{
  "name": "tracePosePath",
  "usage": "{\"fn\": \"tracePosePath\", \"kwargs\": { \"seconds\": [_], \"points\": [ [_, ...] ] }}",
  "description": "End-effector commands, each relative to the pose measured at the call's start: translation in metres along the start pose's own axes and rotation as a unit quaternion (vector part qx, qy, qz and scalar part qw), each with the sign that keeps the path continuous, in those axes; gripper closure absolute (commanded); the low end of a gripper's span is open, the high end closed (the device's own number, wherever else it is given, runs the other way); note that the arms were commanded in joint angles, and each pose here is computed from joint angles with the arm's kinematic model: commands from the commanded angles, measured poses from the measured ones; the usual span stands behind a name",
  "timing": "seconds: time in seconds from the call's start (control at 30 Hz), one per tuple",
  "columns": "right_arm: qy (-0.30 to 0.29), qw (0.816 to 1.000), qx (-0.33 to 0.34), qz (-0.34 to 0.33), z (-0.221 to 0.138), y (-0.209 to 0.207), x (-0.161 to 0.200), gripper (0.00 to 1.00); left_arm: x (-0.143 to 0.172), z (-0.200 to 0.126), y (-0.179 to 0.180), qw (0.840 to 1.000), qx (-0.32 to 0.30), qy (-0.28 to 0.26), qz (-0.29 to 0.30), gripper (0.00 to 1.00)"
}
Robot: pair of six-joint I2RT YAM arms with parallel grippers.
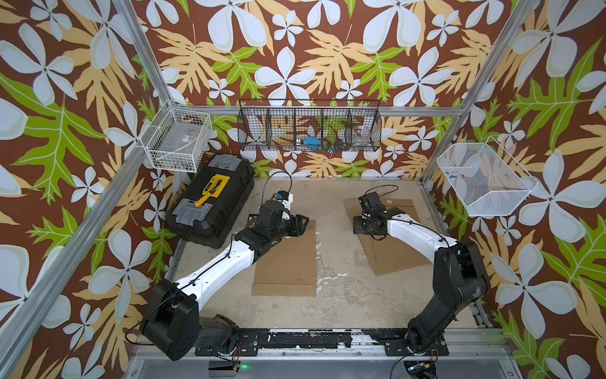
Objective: Close the mouth of the file bag
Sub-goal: Place the file bag at the center of the board, then pick up the file bag from the file bag.
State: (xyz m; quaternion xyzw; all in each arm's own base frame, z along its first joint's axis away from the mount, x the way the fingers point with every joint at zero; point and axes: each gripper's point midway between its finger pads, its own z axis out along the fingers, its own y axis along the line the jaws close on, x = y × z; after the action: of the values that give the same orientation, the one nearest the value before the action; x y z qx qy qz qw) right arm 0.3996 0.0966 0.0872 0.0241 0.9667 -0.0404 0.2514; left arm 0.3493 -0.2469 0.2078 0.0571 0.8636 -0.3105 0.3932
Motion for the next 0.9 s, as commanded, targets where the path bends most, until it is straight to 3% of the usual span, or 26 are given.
{"fn": "tracePosePath", "kwargs": {
  "seconds": [0.0,0.17,0.33,0.47,0.6,0.7,0.87],
  "points": [
    [0.012,0.991,0.123,-0.045,0.005,-0.044,0.013,0.36,0.002,0.008,-0.012,1.000,0.014,-0.007,0.007,0.42],
    [0.039,0.991,0.114,-0.048,0.024,-0.043,0.034,0.36,0.011,0.020,-0.023,0.999,0.036,0.008,0.002,0.42],
    [0.069,0.992,0.098,-0.035,0.043,-0.044,0.048,0.43,0.016,0.022,-0.030,0.999,0.043,0.013,0.003,0.42],
    [0.104,0.994,-0.008,0.038,0.054,-0.024,0.075,0.54,0.019,0.023,-0.036,0.998,0.054,0.019,-0.001,0.43],
    [0.124,0.978,-0.113,0.123,0.056,-0.003,0.091,0.64,0.019,0.022,-0.041,0.998,0.059,0.019,-0.004,0.43],
    [0.122,0.973,-0.138,0.140,0.054,0.005,0.091,0.73,0.020,0.023,-0.047,0.998,0.066,0.022,-0.001,0.43],
    [0.138,0.945,-0.237,0.175,0.042,0.037,0.090,0.75,0.029,0.029,-0.052,0.996,0.077,0.034,-0.011,0.43]
  ]
}}
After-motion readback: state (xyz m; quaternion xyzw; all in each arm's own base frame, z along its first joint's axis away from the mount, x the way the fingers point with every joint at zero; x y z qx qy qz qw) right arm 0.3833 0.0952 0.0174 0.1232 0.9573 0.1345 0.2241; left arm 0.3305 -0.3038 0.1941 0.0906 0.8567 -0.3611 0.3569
